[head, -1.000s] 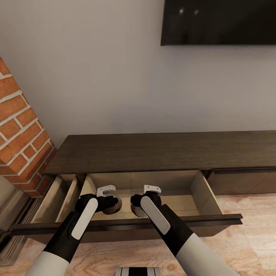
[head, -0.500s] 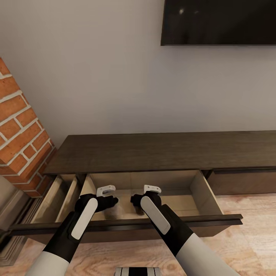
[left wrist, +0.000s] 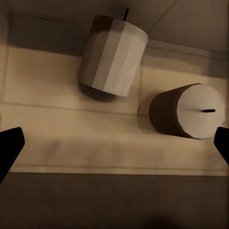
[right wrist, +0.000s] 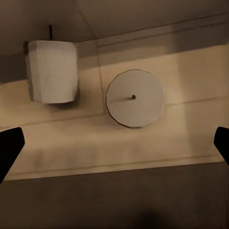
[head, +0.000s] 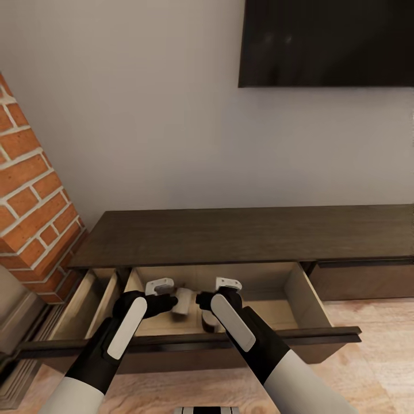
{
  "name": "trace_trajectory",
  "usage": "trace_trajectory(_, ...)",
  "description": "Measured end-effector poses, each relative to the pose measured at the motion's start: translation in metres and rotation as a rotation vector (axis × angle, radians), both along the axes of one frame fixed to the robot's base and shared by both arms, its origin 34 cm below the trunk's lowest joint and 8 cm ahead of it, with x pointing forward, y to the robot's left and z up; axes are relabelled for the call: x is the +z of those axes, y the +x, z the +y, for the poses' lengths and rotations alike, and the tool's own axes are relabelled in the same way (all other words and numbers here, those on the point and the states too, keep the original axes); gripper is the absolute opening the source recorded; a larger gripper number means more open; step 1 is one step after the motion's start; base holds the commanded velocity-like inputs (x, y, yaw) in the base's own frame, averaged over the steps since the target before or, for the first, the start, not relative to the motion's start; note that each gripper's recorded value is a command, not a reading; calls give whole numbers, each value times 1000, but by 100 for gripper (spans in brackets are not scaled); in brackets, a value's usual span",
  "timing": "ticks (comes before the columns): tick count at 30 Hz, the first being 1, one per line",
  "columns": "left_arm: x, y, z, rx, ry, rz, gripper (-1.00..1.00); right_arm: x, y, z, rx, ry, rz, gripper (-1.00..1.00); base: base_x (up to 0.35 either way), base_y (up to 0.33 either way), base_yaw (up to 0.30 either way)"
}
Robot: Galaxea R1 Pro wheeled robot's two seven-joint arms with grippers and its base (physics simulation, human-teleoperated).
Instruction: Place each of the two pumpkins and all three candles from the living room inside a cabinet in the living room (use any cabinet), then make sure every cabinet is closed, and position the cauldron so it is next to a table in the living room.
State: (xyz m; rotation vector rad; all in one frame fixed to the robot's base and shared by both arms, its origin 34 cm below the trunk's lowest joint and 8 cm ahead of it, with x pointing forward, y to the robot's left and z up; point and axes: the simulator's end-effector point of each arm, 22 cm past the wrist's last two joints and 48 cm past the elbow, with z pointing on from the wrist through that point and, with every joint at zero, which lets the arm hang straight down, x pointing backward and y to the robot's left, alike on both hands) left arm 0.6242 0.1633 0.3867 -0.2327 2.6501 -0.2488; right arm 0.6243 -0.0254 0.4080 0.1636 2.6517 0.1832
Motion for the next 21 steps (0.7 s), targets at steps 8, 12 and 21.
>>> trace_trajectory(8, 18, 5, 0, 0, 0, -7, 100, 18, 4, 0, 0, -1, -7, 100, -100, 21, 0)
trace_trajectory(12, 27, 7, 0, 0, 0, -8, 100, 27, 7, 0, 0, -1, -8, 100, -30, 6, 0)
trace_trajectory(21, 48, 12, 0, -2, -1, -7, 100, 47, 12, 0, 0, 0, -6, 100, -115, 27, 0)
